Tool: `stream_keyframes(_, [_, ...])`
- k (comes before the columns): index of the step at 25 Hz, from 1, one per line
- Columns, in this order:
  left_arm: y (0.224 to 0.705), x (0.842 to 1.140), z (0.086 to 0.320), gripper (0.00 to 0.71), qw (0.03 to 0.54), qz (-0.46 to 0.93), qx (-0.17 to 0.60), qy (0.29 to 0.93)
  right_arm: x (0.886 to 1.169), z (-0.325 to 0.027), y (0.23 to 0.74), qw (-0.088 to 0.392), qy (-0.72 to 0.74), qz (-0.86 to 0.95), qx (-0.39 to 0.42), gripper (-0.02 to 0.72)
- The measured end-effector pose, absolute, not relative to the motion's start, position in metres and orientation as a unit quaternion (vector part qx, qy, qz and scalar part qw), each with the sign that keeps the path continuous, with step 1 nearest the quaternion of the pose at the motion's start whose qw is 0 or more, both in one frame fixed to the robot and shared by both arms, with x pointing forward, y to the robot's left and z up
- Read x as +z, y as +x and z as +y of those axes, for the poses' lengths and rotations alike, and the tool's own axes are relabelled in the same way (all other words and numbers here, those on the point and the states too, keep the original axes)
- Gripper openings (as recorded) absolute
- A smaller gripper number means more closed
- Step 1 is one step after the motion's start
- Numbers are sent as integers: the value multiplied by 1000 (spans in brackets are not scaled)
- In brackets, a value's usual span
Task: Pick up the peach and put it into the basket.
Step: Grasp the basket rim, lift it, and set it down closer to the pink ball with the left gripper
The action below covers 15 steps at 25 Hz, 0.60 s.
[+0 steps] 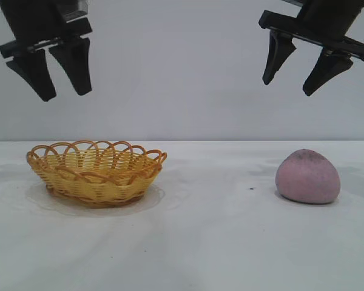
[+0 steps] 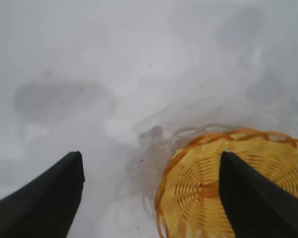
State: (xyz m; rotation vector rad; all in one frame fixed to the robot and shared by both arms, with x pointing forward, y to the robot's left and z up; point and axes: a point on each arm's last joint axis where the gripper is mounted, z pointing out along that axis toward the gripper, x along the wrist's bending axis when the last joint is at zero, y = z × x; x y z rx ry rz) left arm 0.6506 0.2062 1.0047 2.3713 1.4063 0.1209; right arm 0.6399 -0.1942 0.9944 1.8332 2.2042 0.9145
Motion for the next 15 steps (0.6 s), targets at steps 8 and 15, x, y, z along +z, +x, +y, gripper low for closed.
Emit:
stream_keyframes(8, [648,977,205,288,130,497,-33,857,994,-194,640,66,608,731,303,471])
stream_keyframes(15, [650,956,205,449,107,498,-63,858,994,-194,640,68,603,735,303,471])
